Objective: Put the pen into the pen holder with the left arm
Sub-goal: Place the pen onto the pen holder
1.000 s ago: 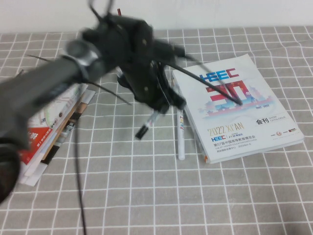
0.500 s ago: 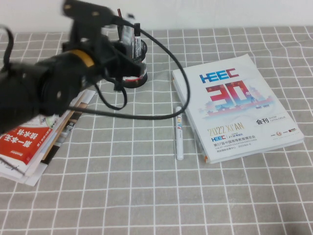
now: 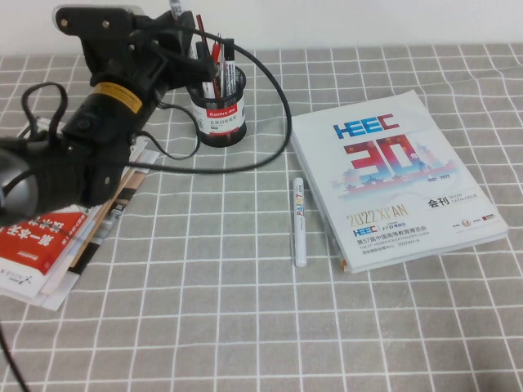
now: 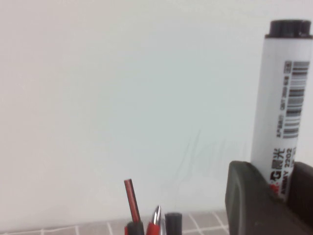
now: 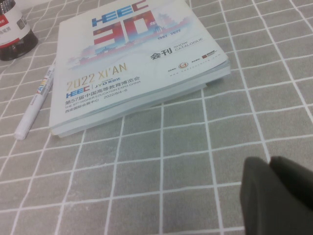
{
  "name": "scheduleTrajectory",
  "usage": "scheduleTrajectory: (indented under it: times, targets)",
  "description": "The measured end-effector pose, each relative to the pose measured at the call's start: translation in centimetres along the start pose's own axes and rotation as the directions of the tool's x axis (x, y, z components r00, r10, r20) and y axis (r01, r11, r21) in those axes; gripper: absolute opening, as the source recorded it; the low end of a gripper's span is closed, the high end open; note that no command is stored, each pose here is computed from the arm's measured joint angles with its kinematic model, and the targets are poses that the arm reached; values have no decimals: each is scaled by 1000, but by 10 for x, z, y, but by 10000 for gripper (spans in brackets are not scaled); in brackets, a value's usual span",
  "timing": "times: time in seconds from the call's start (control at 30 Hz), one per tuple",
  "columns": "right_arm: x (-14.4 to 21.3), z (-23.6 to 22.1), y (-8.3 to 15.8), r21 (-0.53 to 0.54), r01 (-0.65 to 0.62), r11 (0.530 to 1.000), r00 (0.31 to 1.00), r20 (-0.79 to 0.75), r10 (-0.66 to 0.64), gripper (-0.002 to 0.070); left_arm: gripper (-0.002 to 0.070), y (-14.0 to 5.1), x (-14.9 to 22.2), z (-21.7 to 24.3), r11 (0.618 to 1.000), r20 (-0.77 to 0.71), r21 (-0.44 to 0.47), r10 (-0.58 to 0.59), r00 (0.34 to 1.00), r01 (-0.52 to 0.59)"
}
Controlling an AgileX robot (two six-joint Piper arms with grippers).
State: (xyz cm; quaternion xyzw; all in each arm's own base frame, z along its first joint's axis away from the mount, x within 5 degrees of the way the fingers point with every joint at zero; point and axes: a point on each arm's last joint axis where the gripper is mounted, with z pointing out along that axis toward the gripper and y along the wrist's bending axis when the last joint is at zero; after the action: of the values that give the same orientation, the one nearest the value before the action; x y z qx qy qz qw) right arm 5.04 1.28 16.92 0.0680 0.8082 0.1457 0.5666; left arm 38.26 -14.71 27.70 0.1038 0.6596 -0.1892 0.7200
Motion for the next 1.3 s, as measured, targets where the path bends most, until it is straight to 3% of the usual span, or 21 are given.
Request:
scheduleTrajectory:
  times: [0.27, 0.53, 1.0, 1.3]
  targets:
    - [0, 0, 0, 0, 0, 1000, 1000, 0, 0, -15, 107, 28, 19, 39, 998, 15, 40, -47, 999, 46]
    - [0, 0, 0, 0, 0, 1000, 1000, 0, 0, -15, 107, 31, 33, 65, 997, -10, 74, -22, 1000, 23]
    - [0, 0, 0, 0, 0, 1000, 1000, 0, 0, -15, 106, 51, 71, 70, 999, -82, 39, -25, 996, 29]
    - [0, 0, 0, 0, 0, 1000, 1000, 0, 0, -15, 106, 54, 82, 73, 999, -90, 39, -29, 996, 33]
